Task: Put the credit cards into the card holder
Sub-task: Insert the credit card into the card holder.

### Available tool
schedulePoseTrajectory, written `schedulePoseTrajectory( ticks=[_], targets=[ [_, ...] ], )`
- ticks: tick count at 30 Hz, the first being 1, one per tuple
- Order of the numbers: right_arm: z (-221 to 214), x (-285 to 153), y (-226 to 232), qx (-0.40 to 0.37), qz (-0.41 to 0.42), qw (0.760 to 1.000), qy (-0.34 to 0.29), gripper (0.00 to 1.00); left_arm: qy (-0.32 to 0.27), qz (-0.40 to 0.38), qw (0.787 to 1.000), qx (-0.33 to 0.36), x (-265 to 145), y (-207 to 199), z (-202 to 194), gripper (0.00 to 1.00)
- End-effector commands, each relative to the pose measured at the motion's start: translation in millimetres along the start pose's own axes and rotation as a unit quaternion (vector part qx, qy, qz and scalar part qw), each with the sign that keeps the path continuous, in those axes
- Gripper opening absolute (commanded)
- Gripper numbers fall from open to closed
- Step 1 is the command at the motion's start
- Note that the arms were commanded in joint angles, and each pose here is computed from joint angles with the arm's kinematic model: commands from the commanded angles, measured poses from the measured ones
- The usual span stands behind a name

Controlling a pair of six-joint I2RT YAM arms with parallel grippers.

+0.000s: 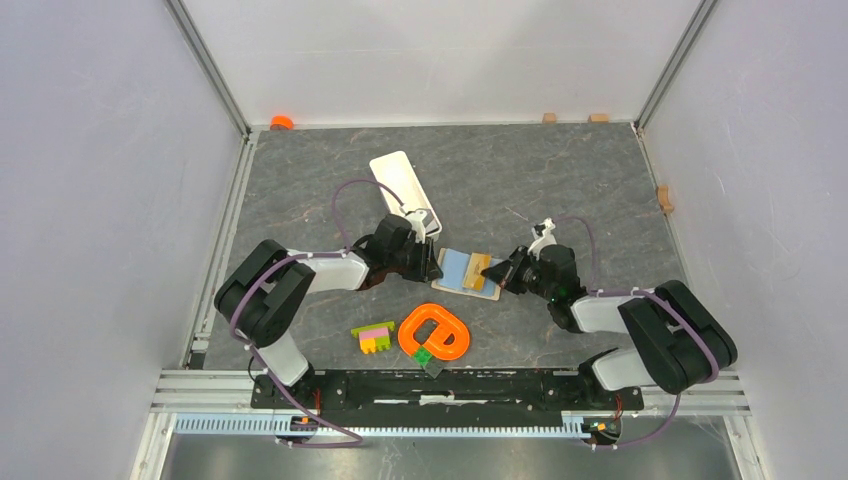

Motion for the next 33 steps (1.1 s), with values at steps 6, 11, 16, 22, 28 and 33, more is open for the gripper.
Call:
schedulePoseTrajectory(
  ticks=[6,11,16,22,28,33],
  targets=[
    [-3,0,-11,0.034,-0.031,0.999,-0.015,0.0,0.022,0.022,0.999,0.024,5,7,-8,0.33],
    [-9,5,-18,0.041,-0.05,0.998,0.009,0.0,0.024,0.021,0.999,0.025,6,7,-9,0.32],
    [-14,9,-23,0.045,-0.057,0.997,0.026,0.0,0.027,0.017,0.999,0.025,6,6,-10,0.3],
    [-17,11,-28,0.036,-0.072,0.996,0.042,0.0,0.028,0.014,0.999,0.026,7,6,-9,0.29],
    [-16,13,-28,0.031,-0.076,0.995,0.048,0.0,0.03,0.01,0.999,0.027,8,5,-9,0.27],
    [-15,16,-27,0.03,-0.076,0.995,0.049,0.0,0.03,0.008,0.999,0.027,9,5,-9,0.27]
  ],
)
Point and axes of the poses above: each gripper's point midway between its finger pads, its own x axis out along the fingers, its own y axis along the line the jaws close on, z = x × y, the point moved 8 cm from there along -x, back along the fingers, and after that the axes turned 2 degrees about -x, right-handed, at the moved point
